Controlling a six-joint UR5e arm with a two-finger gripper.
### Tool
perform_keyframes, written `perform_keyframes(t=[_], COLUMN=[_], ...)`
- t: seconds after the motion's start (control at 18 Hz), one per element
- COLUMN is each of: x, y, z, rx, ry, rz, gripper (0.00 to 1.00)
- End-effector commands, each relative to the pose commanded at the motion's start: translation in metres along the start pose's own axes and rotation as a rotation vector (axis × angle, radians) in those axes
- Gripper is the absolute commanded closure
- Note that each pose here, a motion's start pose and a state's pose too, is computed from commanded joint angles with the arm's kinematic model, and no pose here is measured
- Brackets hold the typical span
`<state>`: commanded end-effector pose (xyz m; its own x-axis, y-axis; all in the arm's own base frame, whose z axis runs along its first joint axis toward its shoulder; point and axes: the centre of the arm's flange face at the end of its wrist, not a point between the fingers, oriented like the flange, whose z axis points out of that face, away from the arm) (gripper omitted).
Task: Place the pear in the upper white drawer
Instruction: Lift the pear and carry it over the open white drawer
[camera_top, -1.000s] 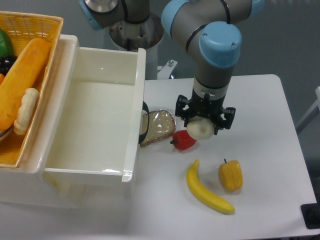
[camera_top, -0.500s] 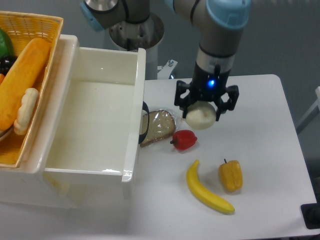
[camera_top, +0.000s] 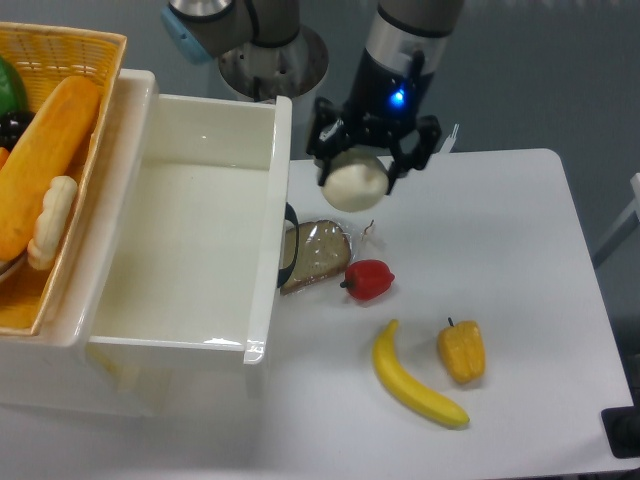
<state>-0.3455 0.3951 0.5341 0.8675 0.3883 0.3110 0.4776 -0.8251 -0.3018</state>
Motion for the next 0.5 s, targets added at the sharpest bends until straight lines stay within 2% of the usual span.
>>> perform_keyframes(t=[0.28,0.5], x=[0.046,0.066], y=[0.008,0.012], z=[0.015,0.027], rx=[-0.035,-0.059], ry=[0.019,0.038], rz=[0.065,0.096], gripper=[0.36,0.36])
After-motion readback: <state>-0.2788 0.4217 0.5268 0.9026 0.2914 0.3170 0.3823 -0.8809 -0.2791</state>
